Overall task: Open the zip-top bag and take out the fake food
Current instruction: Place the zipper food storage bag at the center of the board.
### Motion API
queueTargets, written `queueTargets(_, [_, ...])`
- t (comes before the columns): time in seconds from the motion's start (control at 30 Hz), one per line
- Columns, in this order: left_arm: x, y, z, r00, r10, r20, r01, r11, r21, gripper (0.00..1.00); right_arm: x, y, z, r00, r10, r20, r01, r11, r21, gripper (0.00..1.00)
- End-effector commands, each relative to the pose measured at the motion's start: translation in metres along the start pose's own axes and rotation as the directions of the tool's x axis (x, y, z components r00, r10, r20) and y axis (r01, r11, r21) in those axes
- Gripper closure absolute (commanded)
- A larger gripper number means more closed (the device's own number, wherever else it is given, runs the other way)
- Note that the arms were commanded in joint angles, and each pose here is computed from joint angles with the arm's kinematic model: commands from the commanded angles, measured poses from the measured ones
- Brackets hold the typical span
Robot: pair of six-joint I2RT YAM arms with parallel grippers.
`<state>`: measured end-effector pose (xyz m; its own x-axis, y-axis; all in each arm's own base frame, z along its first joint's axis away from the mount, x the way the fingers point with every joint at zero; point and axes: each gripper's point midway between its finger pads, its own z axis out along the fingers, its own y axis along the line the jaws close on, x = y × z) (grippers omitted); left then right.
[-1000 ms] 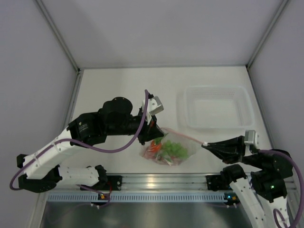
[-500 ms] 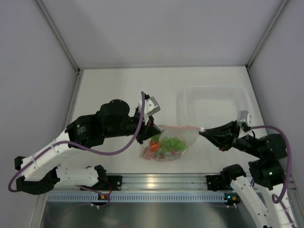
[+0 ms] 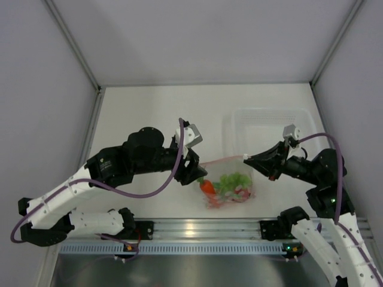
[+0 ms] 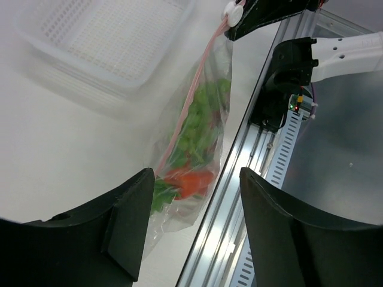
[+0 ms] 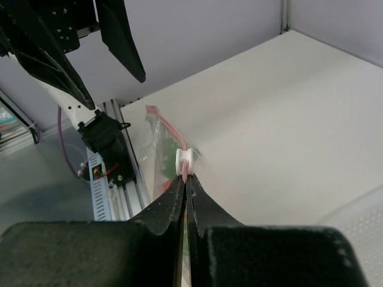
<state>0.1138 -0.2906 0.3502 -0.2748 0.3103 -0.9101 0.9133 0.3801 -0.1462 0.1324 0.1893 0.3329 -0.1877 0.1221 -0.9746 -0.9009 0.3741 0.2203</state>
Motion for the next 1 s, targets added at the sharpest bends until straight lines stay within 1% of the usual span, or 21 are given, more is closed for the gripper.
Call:
queueTargets(0.0, [-0.026,-0.002,0.000,0.995,0.006,0.101,-0.007,1.000,0.008,0.34,-0.010,-0.002,0.005,0.999,-0.042,0.016,0.041,0.999,0.004,1.00])
queueTargets(0.07, [-0.031,-0.001,0.009,0.995,0.011,0.101,-0.012,1.000,0.009,0.33,-0.002,-0.002,0.009,0.999,-0.035,-0.004,0.035,0.999,-0.005,1.00])
queueTargets(0.17, [-0.045,-0.015,0.019,0.990,0.050,0.131,-0.062,0.994,0.092,0.30,0.005,-0.003,0.012,0.999,-0.036,-0.020,0.036,0.999,-0.014,1.00])
queueTargets(0.2, [-0.055,-0.018,0.022,0.984,0.067,0.167,-0.086,0.991,0.106,0.30,0.007,-0.004,0.013,0.999,-0.035,-0.024,0.034,0.999,-0.012,1.00])
queueTargets(0.3, [-0.067,-0.031,0.029,0.972,0.104,0.213,-0.142,0.974,0.175,0.29,0.011,-0.001,0.014,0.999,-0.044,-0.031,0.043,0.999,-0.026,1.00])
queueTargets(0.33, [-0.074,-0.034,0.030,0.962,0.127,0.241,-0.175,0.966,0.190,0.29,0.012,0.000,0.014,0.998,-0.048,-0.033,0.046,0.998,-0.032,1.00])
queueTargets(0.37, [-0.072,-0.040,0.035,0.959,0.152,0.239,-0.207,0.952,0.224,0.29,0.013,0.000,0.014,0.998,-0.056,-0.036,0.055,0.998,-0.038,1.00])
queueTargets(0.5, [-0.077,-0.050,0.038,0.934,0.233,0.271,-0.307,0.911,0.275,0.28,0.017,0.007,0.014,0.996,-0.073,-0.044,0.069,0.994,-0.079,1.00])
queueTargets(0.53, [-0.078,-0.052,0.038,0.921,0.268,0.285,-0.348,0.894,0.284,0.28,0.016,0.009,0.014,0.996,-0.077,-0.043,0.073,0.994,-0.086,1.00])
queueTargets(0.63, [-0.077,-0.061,0.034,0.895,0.313,0.317,-0.414,0.847,0.332,0.28,0.016,0.017,0.013,0.994,-0.099,-0.040,0.093,0.988,-0.120,1.00])
queueTargets(0.7, [-0.077,-0.067,0.031,0.885,0.321,0.336,-0.438,0.819,0.372,0.28,0.016,0.022,0.011,0.993,-0.110,-0.033,0.104,0.984,-0.142,1.00])
queueTargets(0.73, [-0.081,-0.062,0.030,0.885,0.318,0.342,-0.438,0.818,0.373,0.28,0.014,0.024,0.010,0.993,-0.119,-0.026,0.114,0.983,-0.147,1.00])
queueTargets(0.83, [-0.079,-0.054,0.036,0.898,0.294,0.328,-0.418,0.803,0.426,0.27,0.012,0.029,0.007,0.991,-0.130,-0.012,0.126,0.979,-0.158,1.00])
queueTargets(0.87, [-0.078,-0.051,0.041,0.905,0.283,0.317,-0.405,0.800,0.442,0.25,0.011,0.031,0.006,0.991,-0.137,-0.003,0.135,0.978,-0.160,1.00])
queueTargets(0.97, [-0.073,-0.043,0.053,0.922,0.262,0.286,-0.373,0.801,0.469,0.23,0.008,0.032,0.004,0.990,-0.143,0.011,0.143,0.978,-0.155,1.00])
